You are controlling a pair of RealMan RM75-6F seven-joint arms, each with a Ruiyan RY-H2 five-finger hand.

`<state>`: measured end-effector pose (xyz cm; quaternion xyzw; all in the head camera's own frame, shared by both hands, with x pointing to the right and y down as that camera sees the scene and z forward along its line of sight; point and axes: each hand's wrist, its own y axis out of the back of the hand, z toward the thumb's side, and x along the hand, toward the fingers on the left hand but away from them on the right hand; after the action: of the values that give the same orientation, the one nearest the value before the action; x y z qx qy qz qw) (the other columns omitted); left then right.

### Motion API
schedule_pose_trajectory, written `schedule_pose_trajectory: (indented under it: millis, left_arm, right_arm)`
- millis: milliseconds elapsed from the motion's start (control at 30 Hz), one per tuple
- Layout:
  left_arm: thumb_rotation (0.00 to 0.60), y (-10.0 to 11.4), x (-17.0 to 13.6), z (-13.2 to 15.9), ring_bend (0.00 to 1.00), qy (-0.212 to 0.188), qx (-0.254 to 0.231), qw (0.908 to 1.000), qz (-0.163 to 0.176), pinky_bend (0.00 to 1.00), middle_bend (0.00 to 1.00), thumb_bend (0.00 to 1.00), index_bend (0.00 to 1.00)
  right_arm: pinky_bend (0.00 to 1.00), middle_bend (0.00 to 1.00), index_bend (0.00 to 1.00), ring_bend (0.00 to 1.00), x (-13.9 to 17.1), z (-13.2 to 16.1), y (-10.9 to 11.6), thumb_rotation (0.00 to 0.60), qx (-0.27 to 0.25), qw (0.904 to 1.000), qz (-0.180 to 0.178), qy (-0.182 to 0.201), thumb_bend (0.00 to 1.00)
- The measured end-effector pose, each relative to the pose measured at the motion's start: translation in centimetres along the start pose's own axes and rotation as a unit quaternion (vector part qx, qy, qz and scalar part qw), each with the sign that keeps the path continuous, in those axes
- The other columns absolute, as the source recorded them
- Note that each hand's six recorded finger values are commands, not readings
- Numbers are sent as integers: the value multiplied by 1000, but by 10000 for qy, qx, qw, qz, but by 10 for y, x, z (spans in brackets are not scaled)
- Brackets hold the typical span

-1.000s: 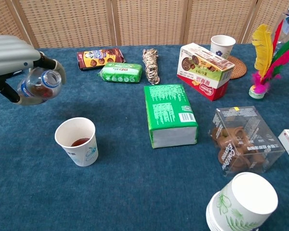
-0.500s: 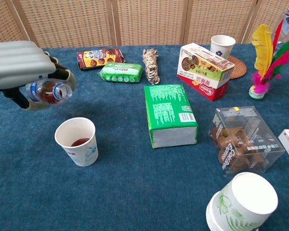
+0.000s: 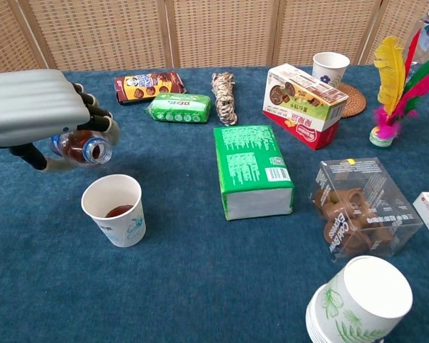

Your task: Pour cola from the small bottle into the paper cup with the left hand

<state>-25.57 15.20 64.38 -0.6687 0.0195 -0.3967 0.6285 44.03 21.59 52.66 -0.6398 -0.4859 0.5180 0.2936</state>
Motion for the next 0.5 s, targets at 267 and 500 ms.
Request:
schedule_pose_trajectory:
  millis: [267, 500]
  left_arm:
    - [600, -4, -6, 3, 387, -148, 318, 9994, 21, 494, 403, 455, 479]
    - [600, -4, -6, 7, 385, -292, 827, 9961, 126, 473, 393, 454, 478]
  right_arm:
    - [62, 0, 0, 0, 0, 1, 0, 600, 2, 10000, 0, 2, 0]
    - [63, 0, 0, 0, 0, 0, 0, 600, -3, 10000, 5, 4, 0]
